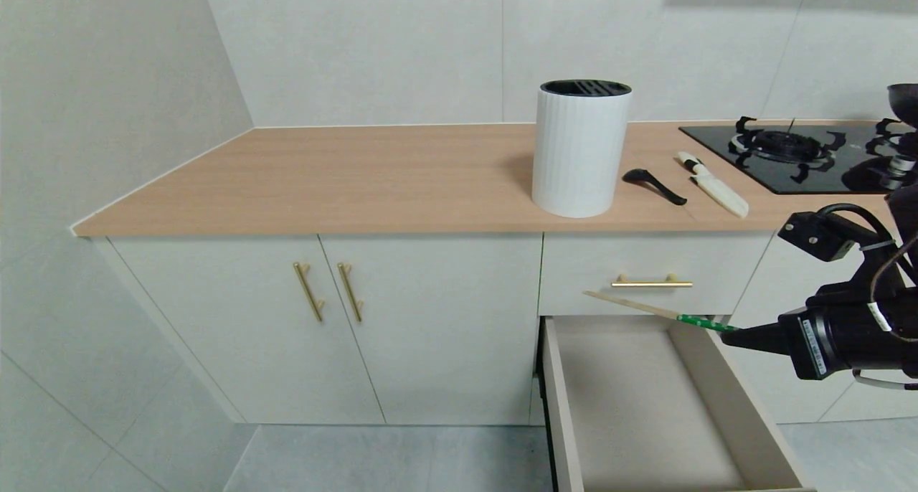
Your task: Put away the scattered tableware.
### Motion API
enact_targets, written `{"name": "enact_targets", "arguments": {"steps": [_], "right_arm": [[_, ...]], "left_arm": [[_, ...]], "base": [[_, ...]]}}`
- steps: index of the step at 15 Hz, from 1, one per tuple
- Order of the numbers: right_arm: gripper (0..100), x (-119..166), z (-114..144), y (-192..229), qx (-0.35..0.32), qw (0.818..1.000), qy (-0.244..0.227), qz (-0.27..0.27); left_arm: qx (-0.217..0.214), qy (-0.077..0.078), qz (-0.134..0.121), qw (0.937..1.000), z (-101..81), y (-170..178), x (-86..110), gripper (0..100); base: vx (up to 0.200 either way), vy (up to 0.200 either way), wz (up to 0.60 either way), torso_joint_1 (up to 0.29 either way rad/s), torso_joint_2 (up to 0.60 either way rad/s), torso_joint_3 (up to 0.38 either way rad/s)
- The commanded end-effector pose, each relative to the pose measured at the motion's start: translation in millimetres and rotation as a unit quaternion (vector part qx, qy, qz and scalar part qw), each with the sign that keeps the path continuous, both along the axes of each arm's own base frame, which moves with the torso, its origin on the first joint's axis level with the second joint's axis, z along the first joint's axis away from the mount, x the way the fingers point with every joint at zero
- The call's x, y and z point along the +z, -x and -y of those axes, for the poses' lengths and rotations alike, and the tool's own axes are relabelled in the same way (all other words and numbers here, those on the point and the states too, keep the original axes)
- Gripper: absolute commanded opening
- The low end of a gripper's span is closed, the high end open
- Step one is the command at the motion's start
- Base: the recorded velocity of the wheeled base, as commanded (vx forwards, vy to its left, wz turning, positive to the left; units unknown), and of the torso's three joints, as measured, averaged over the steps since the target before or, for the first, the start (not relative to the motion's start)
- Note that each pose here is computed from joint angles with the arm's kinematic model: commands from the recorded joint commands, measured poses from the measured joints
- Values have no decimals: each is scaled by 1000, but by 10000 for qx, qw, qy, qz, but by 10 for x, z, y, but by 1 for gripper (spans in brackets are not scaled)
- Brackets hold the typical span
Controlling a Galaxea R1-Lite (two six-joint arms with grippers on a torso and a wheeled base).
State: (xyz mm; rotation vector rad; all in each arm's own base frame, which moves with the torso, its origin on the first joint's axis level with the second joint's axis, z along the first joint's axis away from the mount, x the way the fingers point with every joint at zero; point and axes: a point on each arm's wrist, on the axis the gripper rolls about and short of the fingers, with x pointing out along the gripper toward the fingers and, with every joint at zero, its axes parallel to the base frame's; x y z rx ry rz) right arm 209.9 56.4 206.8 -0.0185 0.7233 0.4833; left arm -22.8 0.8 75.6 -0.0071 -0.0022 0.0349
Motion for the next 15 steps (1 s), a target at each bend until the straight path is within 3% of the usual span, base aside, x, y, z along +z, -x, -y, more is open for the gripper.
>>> {"name": "enact_targets", "arguments": {"steps": [1,15], "right_arm": [[0,-25,-6,-24,4,10000,14,-56],[0,-100,-23,-95,-1,9997,59,-219]], "left_arm": [[2,3,-3,10000,0,0,0,100],[2,3,-3,10000,0,0,0,100]], "base": [[0,0,0,-203,476,286],[0,0,0,-145,424,279]]}}
